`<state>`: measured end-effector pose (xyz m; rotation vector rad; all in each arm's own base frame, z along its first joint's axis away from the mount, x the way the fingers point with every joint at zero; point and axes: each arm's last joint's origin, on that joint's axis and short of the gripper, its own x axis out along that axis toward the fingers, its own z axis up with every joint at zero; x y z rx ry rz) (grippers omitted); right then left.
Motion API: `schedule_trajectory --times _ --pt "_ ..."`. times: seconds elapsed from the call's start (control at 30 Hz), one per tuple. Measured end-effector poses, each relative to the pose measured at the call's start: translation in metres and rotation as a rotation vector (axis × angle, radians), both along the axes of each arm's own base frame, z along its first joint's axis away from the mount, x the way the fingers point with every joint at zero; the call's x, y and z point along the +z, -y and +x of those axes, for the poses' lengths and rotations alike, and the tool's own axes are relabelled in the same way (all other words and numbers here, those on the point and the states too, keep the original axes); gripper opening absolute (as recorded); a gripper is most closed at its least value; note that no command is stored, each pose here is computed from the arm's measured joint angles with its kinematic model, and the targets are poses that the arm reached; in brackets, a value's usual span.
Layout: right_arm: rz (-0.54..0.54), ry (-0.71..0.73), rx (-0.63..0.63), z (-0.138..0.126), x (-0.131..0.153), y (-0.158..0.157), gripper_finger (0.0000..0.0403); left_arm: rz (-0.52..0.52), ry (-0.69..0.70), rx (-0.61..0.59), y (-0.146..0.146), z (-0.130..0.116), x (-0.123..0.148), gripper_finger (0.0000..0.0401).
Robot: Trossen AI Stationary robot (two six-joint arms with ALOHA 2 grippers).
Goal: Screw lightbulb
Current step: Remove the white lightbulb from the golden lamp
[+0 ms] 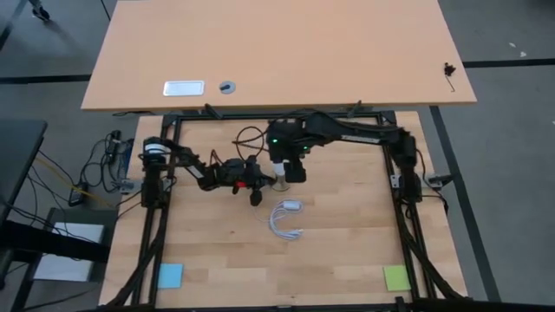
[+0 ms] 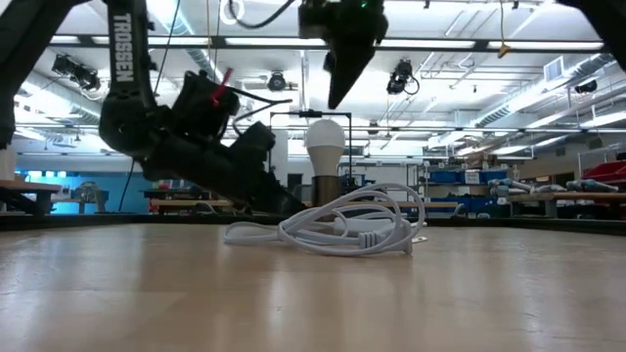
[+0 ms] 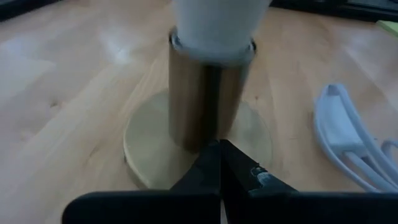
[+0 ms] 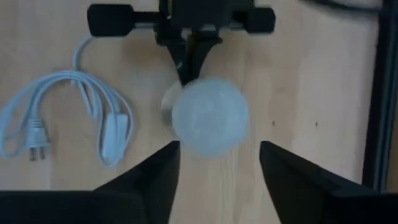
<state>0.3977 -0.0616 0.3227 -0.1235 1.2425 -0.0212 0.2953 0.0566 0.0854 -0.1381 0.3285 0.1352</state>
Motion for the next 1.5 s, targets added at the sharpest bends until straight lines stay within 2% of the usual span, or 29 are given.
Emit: schedule_trajectory --times 0.17,0.33,0.53,0.93,1.1,1.17,1.33,1.5 --pt "0.000 -0.066 0.029 0.015 -0.016 0.003 0.0269 -0.009 -0.005 -0.032 -0.001 0.010 -0.008 0.0000" --pt "0.010 -0.105 0.018 0.020 -0.026 0.005 0.0292 -0.011 -0.003 -0.036 -0.001 0.011 -0.009 0.0000" --pt "0.126 -0.138 -0.026 0.023 -0.040 0.015 0.0298 -0.024 0.007 -0.044 -0.001 0.011 -0.009 0.0000" --pt "0.194 -0.130 -0.086 0.025 -0.045 0.018 0.0304 -0.027 0.005 -0.044 -0.001 0.011 -0.009 0.0000" --pt "0.151 -0.139 -0.080 0.026 -0.042 0.011 0.0307 -0.028 0.007 -0.047 0.000 0.011 -0.009 0.0000" --pt "0.110 -0.117 -0.036 0.029 -0.041 0.009 0.0308 -0.029 0.007 -0.047 0.000 0.011 -0.009 0.0000" --pt "0.000 -0.085 -0.016 0.033 -0.037 0.003 0.0301 -0.029 0.007 -0.046 0.000 0.011 -0.009 0.0000" --pt "0.016 -0.134 -0.055 0.028 -0.038 -0.001 0.0294 -0.032 0.007 -0.047 0.000 0.011 -0.009 0.0000"
